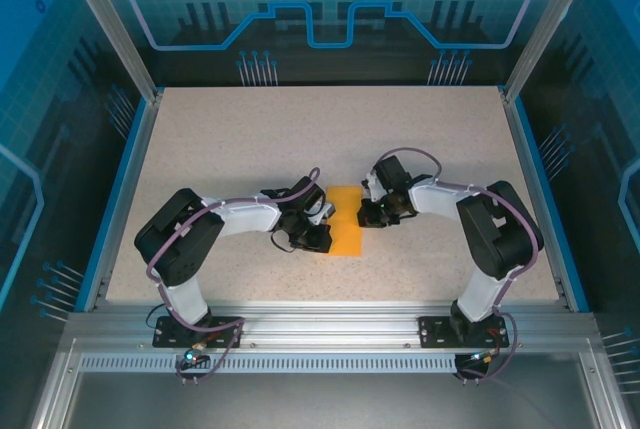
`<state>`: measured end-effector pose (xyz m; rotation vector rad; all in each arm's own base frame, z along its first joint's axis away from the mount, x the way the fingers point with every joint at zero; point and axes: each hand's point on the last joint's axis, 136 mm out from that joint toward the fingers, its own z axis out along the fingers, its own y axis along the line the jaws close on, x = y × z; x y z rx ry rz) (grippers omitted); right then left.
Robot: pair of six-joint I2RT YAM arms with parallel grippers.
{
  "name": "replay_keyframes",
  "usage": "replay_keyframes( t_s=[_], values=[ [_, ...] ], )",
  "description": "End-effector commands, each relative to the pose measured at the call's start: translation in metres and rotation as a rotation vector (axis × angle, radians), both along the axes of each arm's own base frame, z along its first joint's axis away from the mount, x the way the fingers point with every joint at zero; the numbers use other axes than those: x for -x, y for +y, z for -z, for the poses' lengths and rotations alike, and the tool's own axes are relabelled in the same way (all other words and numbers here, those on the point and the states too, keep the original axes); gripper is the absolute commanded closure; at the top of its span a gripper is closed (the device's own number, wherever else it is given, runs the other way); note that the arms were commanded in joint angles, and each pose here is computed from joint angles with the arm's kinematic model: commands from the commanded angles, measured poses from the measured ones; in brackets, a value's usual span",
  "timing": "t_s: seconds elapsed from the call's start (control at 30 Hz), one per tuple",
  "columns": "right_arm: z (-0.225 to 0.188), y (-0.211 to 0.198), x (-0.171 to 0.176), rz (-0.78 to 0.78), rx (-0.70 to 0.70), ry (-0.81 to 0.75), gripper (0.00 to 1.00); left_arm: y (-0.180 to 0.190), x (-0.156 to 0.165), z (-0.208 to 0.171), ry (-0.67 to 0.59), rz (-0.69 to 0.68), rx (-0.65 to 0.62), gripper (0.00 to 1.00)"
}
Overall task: Fold a paper plane with a square sheet of paper (fold left side to right side)
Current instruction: Fold the triangle a second time at the center of the table.
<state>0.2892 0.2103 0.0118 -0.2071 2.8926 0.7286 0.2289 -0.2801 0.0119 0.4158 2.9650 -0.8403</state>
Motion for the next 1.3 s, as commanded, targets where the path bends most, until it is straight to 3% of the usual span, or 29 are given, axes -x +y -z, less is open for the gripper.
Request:
replay_keyframes(
  t_s=[0.0, 0.27, 0.5, 0.8, 1.27],
  values=[
    [0.011, -0.026, -0.010, 0.037, 0.091, 0.004, 1.00, 0.032, 0.019, 0.026, 0.060, -0.010, -0.145, 0.90],
    [-0.014, -0.024, -0.015, 0.051, 0.047, -0.056, 1.00, 0.029, 0.017, 0.024, 0.054, -0.020, -0.130, 0.90],
    [-0.041, 0.005, 0.005, -0.008, -0.022, -0.097, 1.00, 0.029, 0.017, 0.021, 0.047, -0.022, -0.127, 0.90],
    [-0.015, 0.034, 0.010, -0.045, -0.053, -0.016, 1.00, 0.027, 0.016, 0.019, 0.044, -0.021, -0.118, 0.90],
    [0.021, 0.013, 0.026, -0.027, 0.080, 0.111, 1.00, -0.005, -0.001, -0.029, 0.004, 0.011, 0.029, 0.88]
  ],
)
